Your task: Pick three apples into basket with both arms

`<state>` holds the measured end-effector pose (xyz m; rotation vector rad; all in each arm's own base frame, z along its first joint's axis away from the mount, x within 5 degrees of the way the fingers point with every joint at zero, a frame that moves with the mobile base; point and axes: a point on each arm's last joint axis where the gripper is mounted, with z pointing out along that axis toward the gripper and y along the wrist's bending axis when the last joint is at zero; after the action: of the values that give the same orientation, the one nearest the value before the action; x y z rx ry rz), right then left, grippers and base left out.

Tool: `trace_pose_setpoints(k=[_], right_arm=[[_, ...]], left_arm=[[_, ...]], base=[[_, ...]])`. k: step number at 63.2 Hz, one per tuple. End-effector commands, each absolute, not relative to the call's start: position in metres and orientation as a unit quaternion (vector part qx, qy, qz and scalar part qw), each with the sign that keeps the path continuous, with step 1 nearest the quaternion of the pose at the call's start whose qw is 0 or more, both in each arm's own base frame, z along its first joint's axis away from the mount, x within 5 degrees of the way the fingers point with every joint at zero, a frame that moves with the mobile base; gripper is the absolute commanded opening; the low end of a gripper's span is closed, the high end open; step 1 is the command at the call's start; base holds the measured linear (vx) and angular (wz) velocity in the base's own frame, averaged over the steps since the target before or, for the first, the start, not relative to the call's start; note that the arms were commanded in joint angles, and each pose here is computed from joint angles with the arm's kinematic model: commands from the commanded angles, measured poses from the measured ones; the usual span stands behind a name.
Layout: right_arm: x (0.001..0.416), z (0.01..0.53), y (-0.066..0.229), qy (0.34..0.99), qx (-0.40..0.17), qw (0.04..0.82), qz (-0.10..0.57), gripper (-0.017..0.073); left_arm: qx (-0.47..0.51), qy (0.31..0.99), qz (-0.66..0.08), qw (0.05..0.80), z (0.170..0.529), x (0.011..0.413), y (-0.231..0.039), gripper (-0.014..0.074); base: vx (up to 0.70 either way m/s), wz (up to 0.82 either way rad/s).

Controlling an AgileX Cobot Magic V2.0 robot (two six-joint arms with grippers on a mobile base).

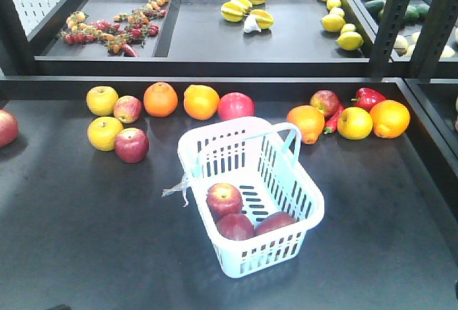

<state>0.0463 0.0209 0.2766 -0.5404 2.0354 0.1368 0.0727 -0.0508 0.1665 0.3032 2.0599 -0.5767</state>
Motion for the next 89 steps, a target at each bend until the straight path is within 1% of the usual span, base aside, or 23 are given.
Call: trace_pose_setpoints(k=[1,5,11,17,20,28,35,42,57,89], right_arm=[[0.049,0.289,0.021,0.821,-0.216,0.526,0.055,-0.0004],[0.049,0.288,0.021,0.822,-0.216,0.525,0.055,-0.0004],[0.049,0.288,0.021,0.822,-0.216,0.525,0.055,-0.0004],[0.049,0.288,0.021,0.822,-0.216,0.525,0.055,-0.0004],[0.049,0.288,0.021,0.822,-0.216,0.525,0.055,-0.0004],[0.049,0.288,0.021,0.822,-0.216,0.525,0.055,-0.0004],[0.049,0.288,0.021,0.823,-0.217,0.523,0.055,-0.0004],[0.048,0.288,0.021,0.824,-0.217,0.521,0.055,-0.0004],[0.048,0.287,0.021,0.827,-0.218,0.516,0.055,-0.0004],[0.048,0.287,0.021,0.827,-0.218,0.516,0.055,-0.0004]], left_arm=[[0.122,0.818,-0.249,0.505,0.170,0.070,-0.049,-0.0006],[0.126,0.808,-0.242,0.522,0.169,0.068,-0.045,-0.0006],[0.118,0.813,-0.201,0.533,0.168,0.066,-0.037,-0.0006],[0.076,0.810,-0.162,0.559,0.169,0.064,-0.025,-0.0006],[0.051,0.798,-0.148,0.582,0.172,0.062,-0.020,-0.0006],[0.010,0.740,-0.103,0.664,0.183,0.055,-0.009,-0.0006],[-0.009,0.731,-0.068,0.679,0.186,0.057,-0.005,-0.0006],[-0.020,0.718,-0.058,0.694,0.189,0.056,-0.003,-0.0006],[-0.003,0.688,-0.044,0.724,0.197,0.056,-0.003,-0.0006],[-0.003,0.690,-0.044,0.723,0.197,0.056,-0.003,-0.0006]], base=[[0.00,0.00],[0.00,0.00],[0.00,0.00],[0.00,0.00],[0.00,0.00],[0.00,0.00],[0.00,0.00],[0.00,0.00],[0.00,0.00],[0.00,0.00]])
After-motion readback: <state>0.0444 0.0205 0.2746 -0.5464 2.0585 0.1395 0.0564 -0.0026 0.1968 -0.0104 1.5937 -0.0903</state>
